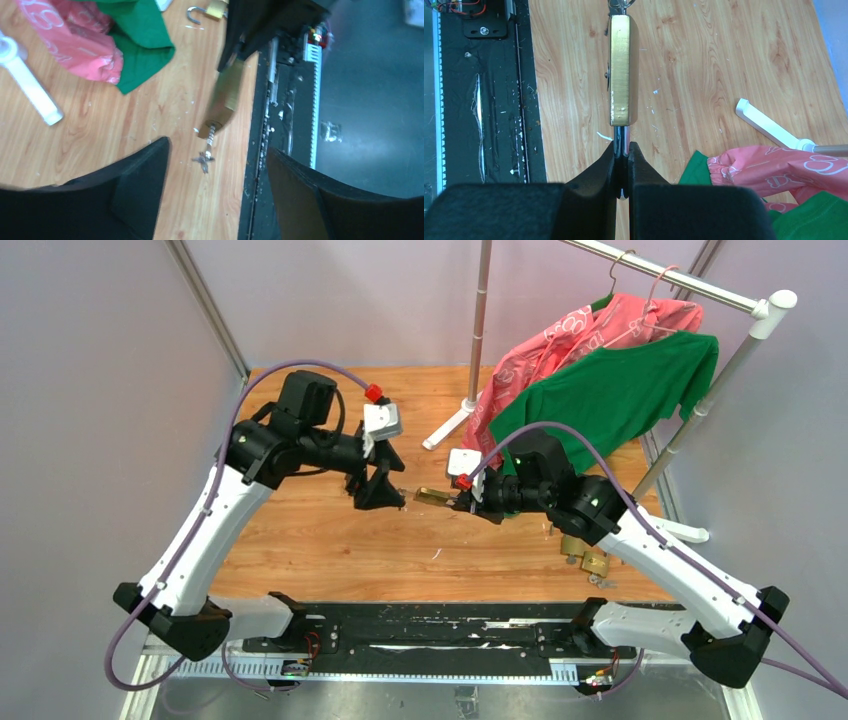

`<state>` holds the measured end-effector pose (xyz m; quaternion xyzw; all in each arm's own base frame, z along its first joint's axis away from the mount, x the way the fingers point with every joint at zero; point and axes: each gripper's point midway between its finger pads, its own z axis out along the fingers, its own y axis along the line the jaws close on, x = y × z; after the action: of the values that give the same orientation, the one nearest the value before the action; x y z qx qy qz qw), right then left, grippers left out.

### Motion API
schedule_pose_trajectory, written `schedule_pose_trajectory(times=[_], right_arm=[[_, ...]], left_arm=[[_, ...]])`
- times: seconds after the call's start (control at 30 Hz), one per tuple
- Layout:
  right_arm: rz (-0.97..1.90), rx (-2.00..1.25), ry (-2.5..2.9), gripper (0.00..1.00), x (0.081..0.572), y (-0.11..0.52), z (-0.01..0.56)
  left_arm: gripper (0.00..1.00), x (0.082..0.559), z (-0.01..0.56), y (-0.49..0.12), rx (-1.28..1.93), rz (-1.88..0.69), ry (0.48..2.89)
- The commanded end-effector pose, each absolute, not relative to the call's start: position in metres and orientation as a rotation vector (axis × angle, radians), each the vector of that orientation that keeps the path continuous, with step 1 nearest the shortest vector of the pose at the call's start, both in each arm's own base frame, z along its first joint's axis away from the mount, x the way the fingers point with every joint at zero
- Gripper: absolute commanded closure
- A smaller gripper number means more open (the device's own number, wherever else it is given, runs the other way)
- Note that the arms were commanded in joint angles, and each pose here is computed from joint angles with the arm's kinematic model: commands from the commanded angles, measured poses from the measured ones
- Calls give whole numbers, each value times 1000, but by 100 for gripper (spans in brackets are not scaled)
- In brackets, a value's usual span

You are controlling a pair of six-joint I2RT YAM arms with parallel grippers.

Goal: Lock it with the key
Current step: Remove the key from the lock.

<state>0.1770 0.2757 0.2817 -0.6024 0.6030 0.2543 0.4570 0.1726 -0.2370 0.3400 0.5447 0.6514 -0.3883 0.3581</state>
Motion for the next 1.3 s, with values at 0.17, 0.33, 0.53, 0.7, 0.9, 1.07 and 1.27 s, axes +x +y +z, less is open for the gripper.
schedule_pose_trajectory(times=[0.17,0.33,0.53,0.7,0.9,1.07,1.27], right_arm=[[668,-1416,1350,100,178,285,325],[668,-1418,1355,100,177,285,324],[666,-1412,1354,100,177,283,325],[661,-1408,1353,100,177,282,325],[654,-1405,1355,100,178,281,325],[635,-1402,1365,100,179,278,320],[590,-1395,1391,100,182,270,313]], left_arm=[[55,191,321,-254,1368,-942,1698],[60,183,306,-253,1455,-915,1719],[72,186,302,-254,1461,-874,1737],[83,180,299,-255,1478,-866,1736],[100,185,306,-250,1481,-803,1725],[100,198,313,-234,1484,-648,1685],[100,212,321,-207,1464,-570,1664]])
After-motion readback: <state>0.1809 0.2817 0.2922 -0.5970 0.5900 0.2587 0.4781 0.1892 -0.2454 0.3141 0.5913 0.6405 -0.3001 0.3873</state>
